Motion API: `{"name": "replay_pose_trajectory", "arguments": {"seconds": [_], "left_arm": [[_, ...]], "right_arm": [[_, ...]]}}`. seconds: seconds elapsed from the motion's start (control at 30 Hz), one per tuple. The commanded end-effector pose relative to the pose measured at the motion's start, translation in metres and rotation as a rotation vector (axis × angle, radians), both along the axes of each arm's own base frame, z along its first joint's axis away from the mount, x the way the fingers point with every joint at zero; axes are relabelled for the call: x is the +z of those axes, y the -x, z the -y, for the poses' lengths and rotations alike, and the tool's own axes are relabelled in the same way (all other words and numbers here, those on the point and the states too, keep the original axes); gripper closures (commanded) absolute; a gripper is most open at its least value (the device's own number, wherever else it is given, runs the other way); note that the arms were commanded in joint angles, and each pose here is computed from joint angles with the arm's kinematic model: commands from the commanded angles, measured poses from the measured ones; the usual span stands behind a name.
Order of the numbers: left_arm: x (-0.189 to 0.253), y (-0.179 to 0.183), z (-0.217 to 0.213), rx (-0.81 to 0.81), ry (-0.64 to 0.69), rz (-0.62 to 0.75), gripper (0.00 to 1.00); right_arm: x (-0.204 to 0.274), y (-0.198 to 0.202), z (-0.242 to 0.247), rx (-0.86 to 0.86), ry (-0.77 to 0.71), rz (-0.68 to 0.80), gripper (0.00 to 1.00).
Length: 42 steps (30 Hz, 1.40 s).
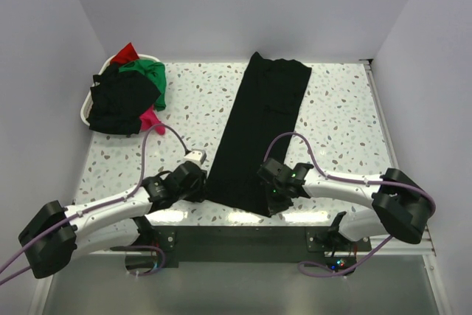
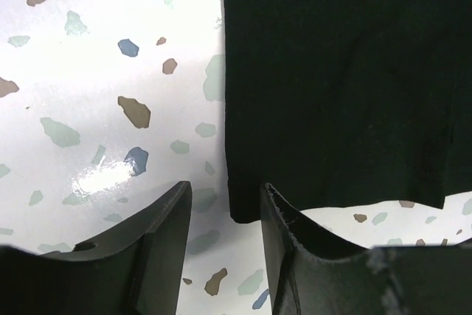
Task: Fold and stack the t-shirts
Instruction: Fold the tshirt
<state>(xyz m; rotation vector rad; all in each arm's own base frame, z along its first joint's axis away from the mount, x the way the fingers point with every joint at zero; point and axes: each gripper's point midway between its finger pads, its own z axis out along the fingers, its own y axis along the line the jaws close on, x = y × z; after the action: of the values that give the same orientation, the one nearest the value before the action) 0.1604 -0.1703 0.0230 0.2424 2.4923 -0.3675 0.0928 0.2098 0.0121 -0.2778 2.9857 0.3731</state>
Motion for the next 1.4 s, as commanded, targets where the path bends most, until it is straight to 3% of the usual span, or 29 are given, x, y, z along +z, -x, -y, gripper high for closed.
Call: {"name": "replay_pose_trajectory", "arguments": {"seconds": [0.0, 0.27, 0.67, 0.9, 1.37], "left_arm": [[0.012, -0.005, 0.009, 0.002, 0.03, 0.017, 0.54], [0.005, 0.001, 0.015, -0.045, 0.046, -0.005, 0.67], [-0.001, 0.008, 0.022, -0.098, 0.067, -0.032, 0.74], [-0.003, 0.007, 0.027, -0.116, 0.089, -0.026, 1.0], [0.054, -0.051, 0.062, -0.067, 0.229, 0.258, 1.0]], "right_arm": [[-0.007, 0.0, 0.017, -0.023, 0.067, 0.018, 0.94], [-0.008, 0.0, 0.017, -0.03, 0.068, 0.019, 0.95], [-0.006, -0.001, 0.015, -0.039, 0.056, 0.024, 0.97], [0.001, -0.007, 0.013, -0.057, 0.036, 0.062, 1.0], [0.043, -0.043, 0.021, -0.114, 0.057, 0.264, 1.0]]}}
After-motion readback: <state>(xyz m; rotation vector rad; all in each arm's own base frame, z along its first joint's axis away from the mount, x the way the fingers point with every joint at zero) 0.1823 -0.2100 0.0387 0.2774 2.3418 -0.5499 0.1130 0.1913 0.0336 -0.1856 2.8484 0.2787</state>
